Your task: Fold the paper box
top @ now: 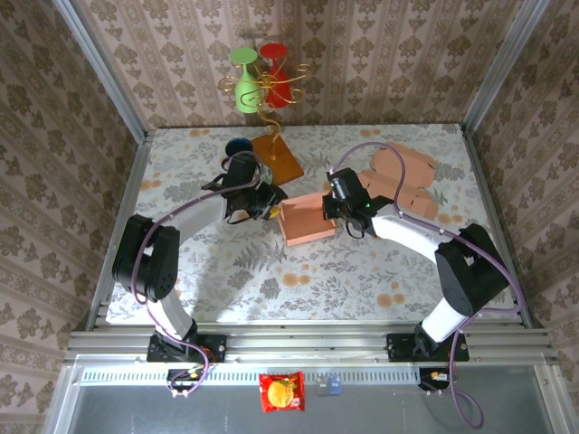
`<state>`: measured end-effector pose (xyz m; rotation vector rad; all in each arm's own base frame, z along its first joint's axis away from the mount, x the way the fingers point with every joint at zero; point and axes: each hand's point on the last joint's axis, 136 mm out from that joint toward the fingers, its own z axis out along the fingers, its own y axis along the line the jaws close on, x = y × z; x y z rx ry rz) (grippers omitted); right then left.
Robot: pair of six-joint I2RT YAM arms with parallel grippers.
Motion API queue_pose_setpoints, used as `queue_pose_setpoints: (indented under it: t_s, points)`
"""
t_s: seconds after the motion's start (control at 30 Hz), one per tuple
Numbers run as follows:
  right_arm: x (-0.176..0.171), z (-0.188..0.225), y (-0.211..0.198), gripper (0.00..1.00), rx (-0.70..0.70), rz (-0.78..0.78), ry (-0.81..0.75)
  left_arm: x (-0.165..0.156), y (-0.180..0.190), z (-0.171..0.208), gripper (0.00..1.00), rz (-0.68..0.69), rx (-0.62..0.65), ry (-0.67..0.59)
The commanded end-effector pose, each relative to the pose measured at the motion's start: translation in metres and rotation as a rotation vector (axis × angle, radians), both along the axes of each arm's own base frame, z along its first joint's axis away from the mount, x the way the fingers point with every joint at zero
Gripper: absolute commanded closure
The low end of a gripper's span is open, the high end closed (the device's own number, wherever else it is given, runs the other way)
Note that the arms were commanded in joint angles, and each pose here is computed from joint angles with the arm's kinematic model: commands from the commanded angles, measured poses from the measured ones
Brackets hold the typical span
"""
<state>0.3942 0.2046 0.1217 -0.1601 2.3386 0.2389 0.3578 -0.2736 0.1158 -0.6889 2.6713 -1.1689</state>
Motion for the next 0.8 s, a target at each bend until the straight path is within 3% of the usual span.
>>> queue_pose_setpoints:
  t_s: [0.0,0.23,0.5,0.67,0.77]
  points:
    - [-0.008,0.006,0.007,1.00,0.026,0.048,-0.042,0.005,-0.009,0.007,0.63,-0.057,-0.002,-0.104]
    - [-0.022,-0.005,0.004,1.00,-0.003,0.059,-0.036,-0.002,-0.004,-0.009,0.68,-0.061,0.014,-0.122]
    - [-0.028,-0.001,0.003,0.92,-0.017,0.053,-0.018,-0.005,-0.001,-0.013,0.69,-0.075,0.045,-0.146]
    - [-0.034,0.004,-0.003,0.84,-0.011,0.015,0.020,-0.008,0.001,-0.016,0.71,-0.096,0.078,-0.161]
    - [-0.041,0.008,-0.003,0.74,0.018,0.007,0.043,-0.010,0.003,-0.018,0.71,-0.100,0.088,-0.163]
